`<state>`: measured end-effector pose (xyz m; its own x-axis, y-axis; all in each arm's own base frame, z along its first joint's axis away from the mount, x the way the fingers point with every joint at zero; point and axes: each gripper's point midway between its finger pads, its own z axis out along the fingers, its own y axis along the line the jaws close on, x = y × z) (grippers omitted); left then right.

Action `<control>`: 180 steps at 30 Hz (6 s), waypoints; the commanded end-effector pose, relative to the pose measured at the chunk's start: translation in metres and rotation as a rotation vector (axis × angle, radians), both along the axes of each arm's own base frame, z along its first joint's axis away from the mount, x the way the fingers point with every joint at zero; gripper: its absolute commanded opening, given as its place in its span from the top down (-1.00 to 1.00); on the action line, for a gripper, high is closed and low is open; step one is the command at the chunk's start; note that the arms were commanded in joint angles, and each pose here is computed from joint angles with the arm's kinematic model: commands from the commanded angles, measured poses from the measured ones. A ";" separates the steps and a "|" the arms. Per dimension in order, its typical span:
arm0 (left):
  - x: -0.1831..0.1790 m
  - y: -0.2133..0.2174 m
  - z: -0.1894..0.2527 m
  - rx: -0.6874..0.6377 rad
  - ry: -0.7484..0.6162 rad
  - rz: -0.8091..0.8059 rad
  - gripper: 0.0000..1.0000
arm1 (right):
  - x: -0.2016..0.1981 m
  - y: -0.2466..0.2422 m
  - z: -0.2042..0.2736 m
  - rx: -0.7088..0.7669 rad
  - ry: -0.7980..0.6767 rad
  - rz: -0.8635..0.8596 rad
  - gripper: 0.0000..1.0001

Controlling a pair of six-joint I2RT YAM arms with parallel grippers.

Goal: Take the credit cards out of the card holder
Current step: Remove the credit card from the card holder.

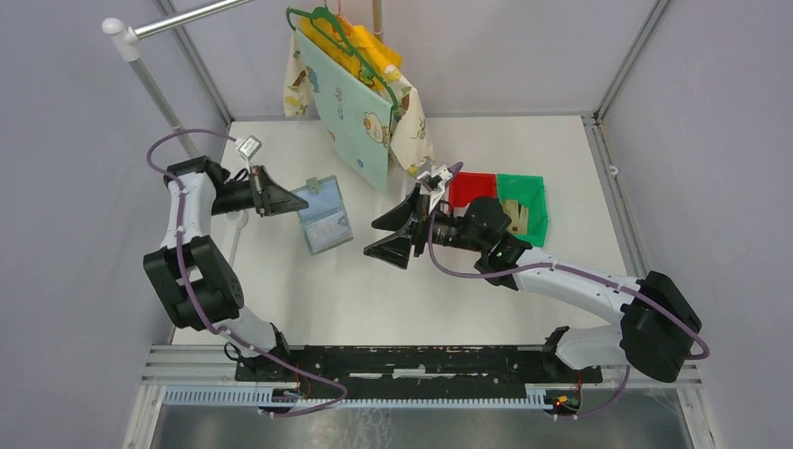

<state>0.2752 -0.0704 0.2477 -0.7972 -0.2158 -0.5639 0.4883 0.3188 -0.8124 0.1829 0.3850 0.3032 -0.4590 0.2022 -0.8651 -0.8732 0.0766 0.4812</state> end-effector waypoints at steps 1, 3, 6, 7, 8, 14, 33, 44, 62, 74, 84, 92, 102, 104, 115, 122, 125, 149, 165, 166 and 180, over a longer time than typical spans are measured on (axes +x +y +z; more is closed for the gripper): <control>0.017 -0.014 0.037 0.001 -0.204 -0.071 0.96 | -0.003 -0.007 0.024 0.048 -0.065 -0.009 -0.96; 0.031 -0.009 0.033 0.065 -0.324 -0.090 0.96 | -0.003 -0.005 0.026 0.054 -0.057 -0.005 -0.96; 0.056 -0.002 0.023 0.141 -0.376 -0.124 0.96 | -0.002 -0.003 0.028 0.062 -0.047 -0.001 -0.96; 0.065 -0.001 0.018 0.188 -0.411 -0.147 0.96 | -0.002 -0.003 0.030 0.068 -0.045 0.001 -0.96; 0.076 -0.002 0.011 0.241 -0.414 -0.165 0.96 | -0.002 -0.002 0.031 0.071 -0.044 0.004 -0.96; 0.136 -0.018 0.013 0.592 -0.556 0.084 0.97 | 0.002 0.000 0.038 0.076 -0.041 -0.008 -0.96; -0.020 -0.094 0.122 0.180 -0.357 -0.112 0.97 | 0.002 -0.035 0.028 -0.021 -0.112 -0.152 -0.96; -0.070 -0.137 0.132 0.149 -0.326 -0.155 0.97 | 0.018 -0.063 0.003 -0.165 -0.167 -0.268 -0.96; -0.083 -0.157 0.150 0.099 -0.318 -0.209 0.96 | -0.025 -0.078 0.003 0.005 -0.203 -0.084 -0.60; -0.091 -0.158 0.149 0.079 -0.315 -0.242 0.96 | -0.016 -0.078 -0.010 0.120 -0.020 -0.031 -0.87; -0.097 -0.161 0.154 0.047 -0.308 -0.290 0.96 | -0.008 -0.072 -0.007 0.172 0.022 -0.021 -0.56; -0.101 -0.161 0.157 0.029 -0.299 -0.308 0.96 | -0.015 -0.079 0.003 0.254 0.015 0.008 0.08; -0.101 -0.162 0.162 0.017 -0.301 -0.306 0.96 | -0.023 -0.085 0.002 0.287 0.023 0.025 0.14; -0.102 -0.162 0.163 0.016 -0.301 -0.306 0.96 | -0.024 -0.086 0.001 0.291 0.027 0.024 0.14; -0.102 -0.162 0.166 0.006 -0.300 -0.307 0.97 | -0.024 -0.086 -0.002 0.299 0.042 0.023 0.15; -0.103 -0.162 0.169 -0.001 -0.303 -0.308 0.96 | -0.019 -0.087 -0.004 0.307 0.064 -0.001 0.15; -0.104 -0.162 0.170 -0.004 -0.305 -0.308 0.96 | -0.014 -0.086 -0.004 0.319 0.085 -0.017 0.16; -0.112 -0.160 0.170 -0.009 -0.325 -0.325 0.96 | -0.016 -0.083 0.024 0.442 0.173 0.076 0.18; -0.108 -0.160 0.161 0.008 -0.324 -0.316 0.96 | -0.033 -0.085 0.052 0.485 0.159 0.200 -0.06; -0.108 -0.160 0.162 0.007 -0.324 -0.317 0.96 | -0.032 -0.084 0.053 0.483 0.154 0.196 -0.07; -0.108 -0.160 0.155 0.009 -0.304 -0.321 0.96 | -0.016 -0.077 0.080 0.515 0.091 0.154 -0.04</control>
